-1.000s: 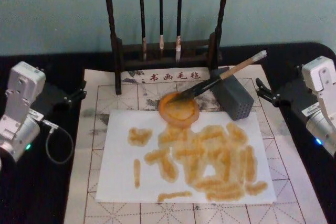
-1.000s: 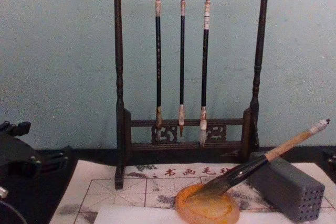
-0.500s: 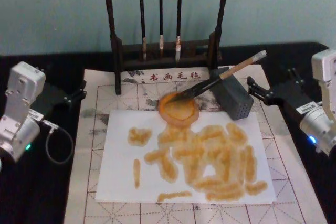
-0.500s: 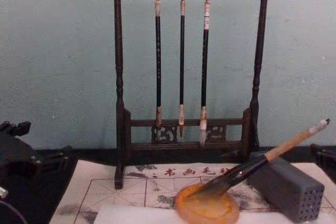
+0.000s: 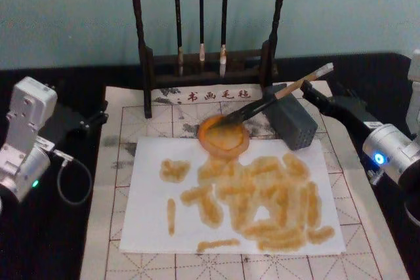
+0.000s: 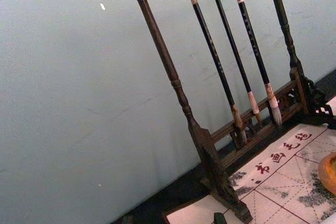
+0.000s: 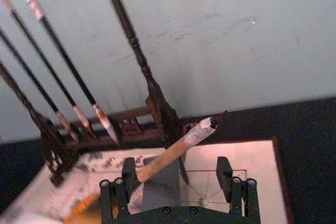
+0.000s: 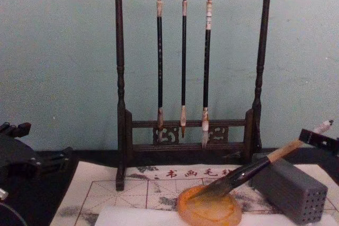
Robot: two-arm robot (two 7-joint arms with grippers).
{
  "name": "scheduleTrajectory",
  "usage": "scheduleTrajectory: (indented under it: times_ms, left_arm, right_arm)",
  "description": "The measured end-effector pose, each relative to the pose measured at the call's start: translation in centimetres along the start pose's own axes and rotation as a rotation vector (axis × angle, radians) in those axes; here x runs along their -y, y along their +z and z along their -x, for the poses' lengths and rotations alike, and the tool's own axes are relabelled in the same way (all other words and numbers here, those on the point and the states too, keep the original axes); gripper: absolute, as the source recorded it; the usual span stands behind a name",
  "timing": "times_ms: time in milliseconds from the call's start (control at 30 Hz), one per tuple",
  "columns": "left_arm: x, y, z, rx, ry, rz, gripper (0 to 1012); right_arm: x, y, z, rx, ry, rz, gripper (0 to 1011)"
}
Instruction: Pick up the brush from the inkstone, write on the paper, then place the brush back to its original position.
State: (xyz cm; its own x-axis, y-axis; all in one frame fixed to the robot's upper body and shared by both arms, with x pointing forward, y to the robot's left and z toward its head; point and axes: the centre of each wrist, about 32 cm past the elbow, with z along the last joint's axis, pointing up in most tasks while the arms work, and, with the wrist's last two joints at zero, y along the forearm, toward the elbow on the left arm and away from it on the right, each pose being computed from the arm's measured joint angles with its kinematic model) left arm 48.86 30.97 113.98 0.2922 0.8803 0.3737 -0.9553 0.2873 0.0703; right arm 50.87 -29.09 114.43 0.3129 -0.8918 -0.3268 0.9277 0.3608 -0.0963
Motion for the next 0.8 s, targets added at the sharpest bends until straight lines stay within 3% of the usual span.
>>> scheduleTrajectory:
  times_ms: [233, 400, 633, 800]
  left_arm:
    - [0.0, 0.0, 0.0, 0.0, 0.0, 0.0, 1001]
    - [0.0, 0.0, 0.0, 0.0, 0.0, 0.0, 1001]
    - [0.0, 0.0, 0.0, 0.0, 0.0, 0.0, 1001]
    - [0.0, 0.0, 0.0, 0.0, 0.0, 0.0, 1001]
  right_arm:
    - [-1.0, 0.1, 0.1, -0.201, 0.008, -0.011, 1000]
    - [-1.5, 0.1, 0.3, -0.28, 0.003, -0.003, 1000]
    - [-2.5, 0.3, 0.5, -0.348, -0.016, 0.023, 1000]
    - [-3.0, 0.4, 0.6, -0.367, -0.023, 0.032, 1000]
